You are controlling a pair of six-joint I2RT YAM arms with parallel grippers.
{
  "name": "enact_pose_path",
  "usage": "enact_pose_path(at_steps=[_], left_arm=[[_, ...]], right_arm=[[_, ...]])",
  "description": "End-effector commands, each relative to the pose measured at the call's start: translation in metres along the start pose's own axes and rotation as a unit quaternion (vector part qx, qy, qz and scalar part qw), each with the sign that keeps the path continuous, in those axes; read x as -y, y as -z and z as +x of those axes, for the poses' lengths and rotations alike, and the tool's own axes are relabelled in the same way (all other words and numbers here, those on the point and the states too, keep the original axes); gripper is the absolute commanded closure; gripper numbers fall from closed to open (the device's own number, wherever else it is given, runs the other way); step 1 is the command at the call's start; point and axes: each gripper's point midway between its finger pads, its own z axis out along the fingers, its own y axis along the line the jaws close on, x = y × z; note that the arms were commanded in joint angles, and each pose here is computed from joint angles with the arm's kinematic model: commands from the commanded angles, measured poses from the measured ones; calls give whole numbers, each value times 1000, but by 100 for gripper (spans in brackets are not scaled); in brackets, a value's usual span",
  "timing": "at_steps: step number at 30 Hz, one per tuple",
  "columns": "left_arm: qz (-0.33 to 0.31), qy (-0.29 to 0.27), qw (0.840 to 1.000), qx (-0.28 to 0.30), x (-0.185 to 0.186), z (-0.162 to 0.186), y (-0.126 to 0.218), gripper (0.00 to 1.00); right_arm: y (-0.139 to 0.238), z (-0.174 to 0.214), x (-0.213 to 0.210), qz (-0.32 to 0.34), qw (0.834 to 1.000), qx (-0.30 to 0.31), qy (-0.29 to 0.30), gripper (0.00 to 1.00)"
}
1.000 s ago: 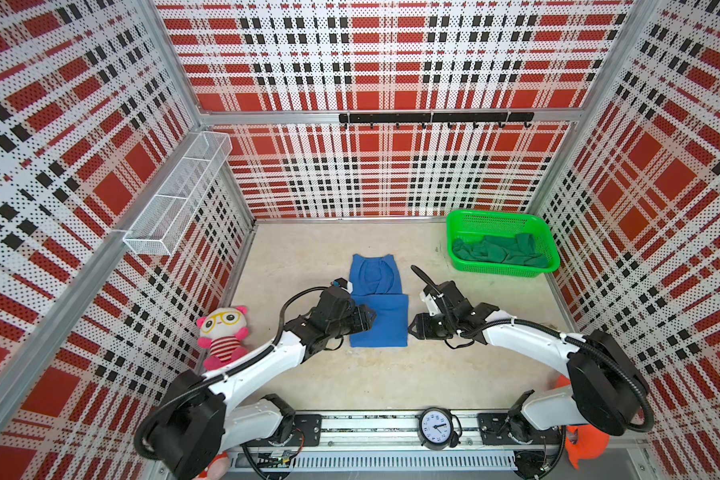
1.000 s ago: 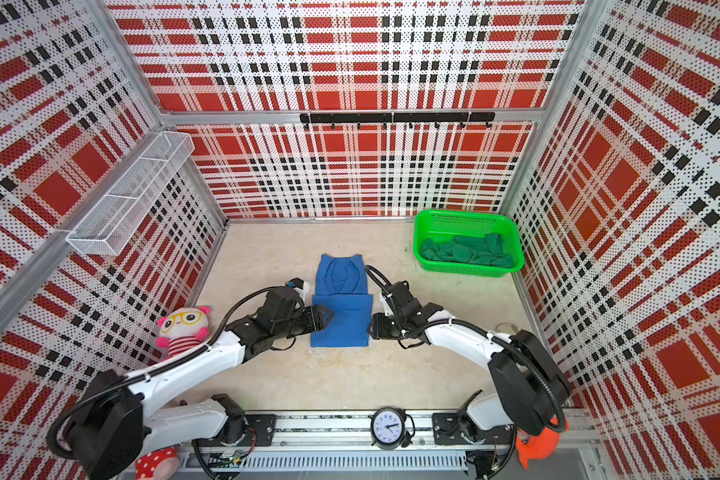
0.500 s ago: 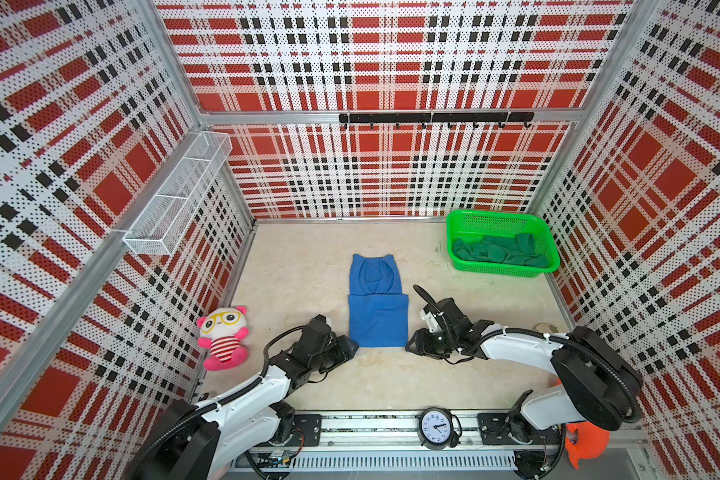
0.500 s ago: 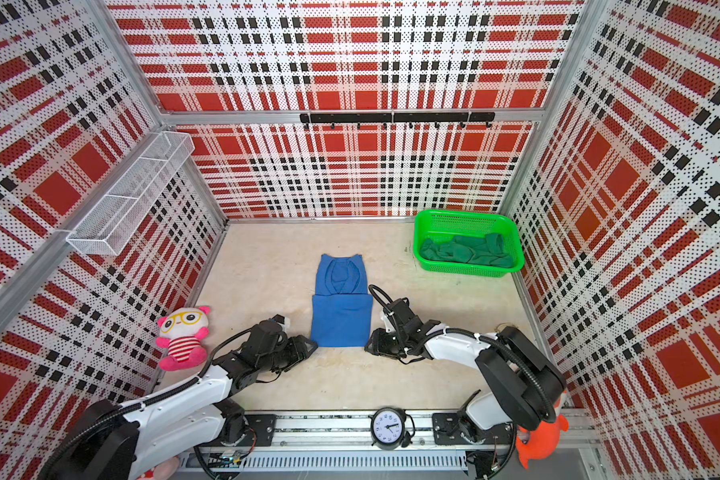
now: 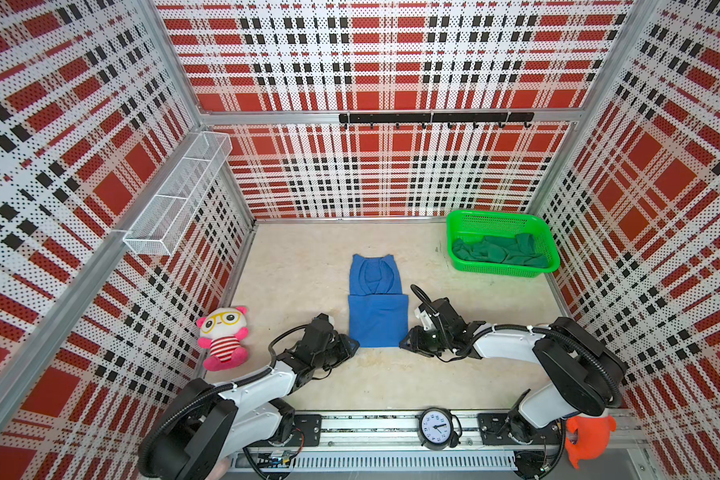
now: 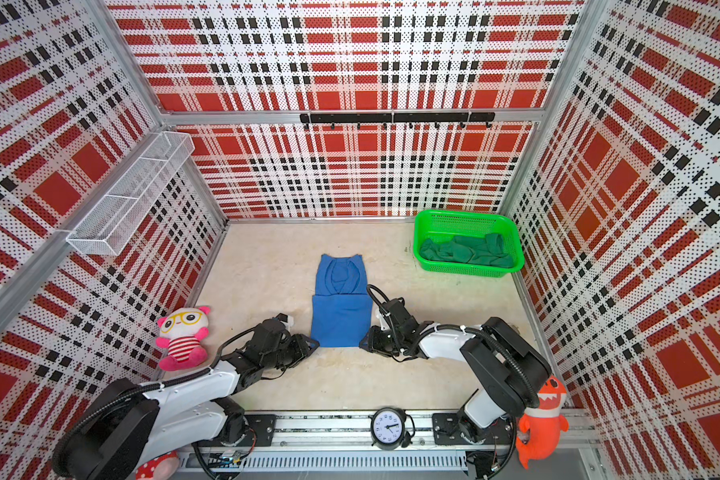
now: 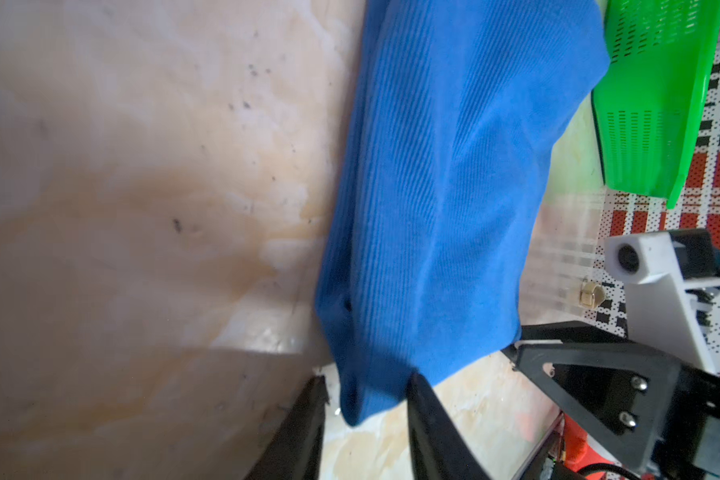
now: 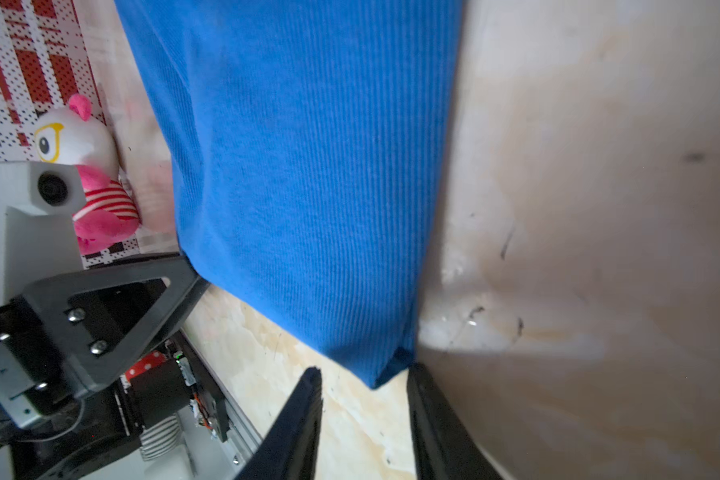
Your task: Fold and stack the tank tops
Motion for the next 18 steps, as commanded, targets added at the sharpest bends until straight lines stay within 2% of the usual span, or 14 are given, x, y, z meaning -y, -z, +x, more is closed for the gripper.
enact_pose_path(at_steps=[1,6,11,18], left_arm=[[-17,5,1000,-7,-14,5,-3,68],[-19,-24,1000,0,4,-6,-6,81],[-23,-34,999,0,10,-5,-3,100],[-24,-42,999,-3,24,15,14,100]], right_arm=[[-6,5,16,35,999,-4,-13,71],[-5,5,16,48,999,-12,2,91],[6,3,14,72,997,-14,27,100],[39,23,11,116,990,-38,72,100]])
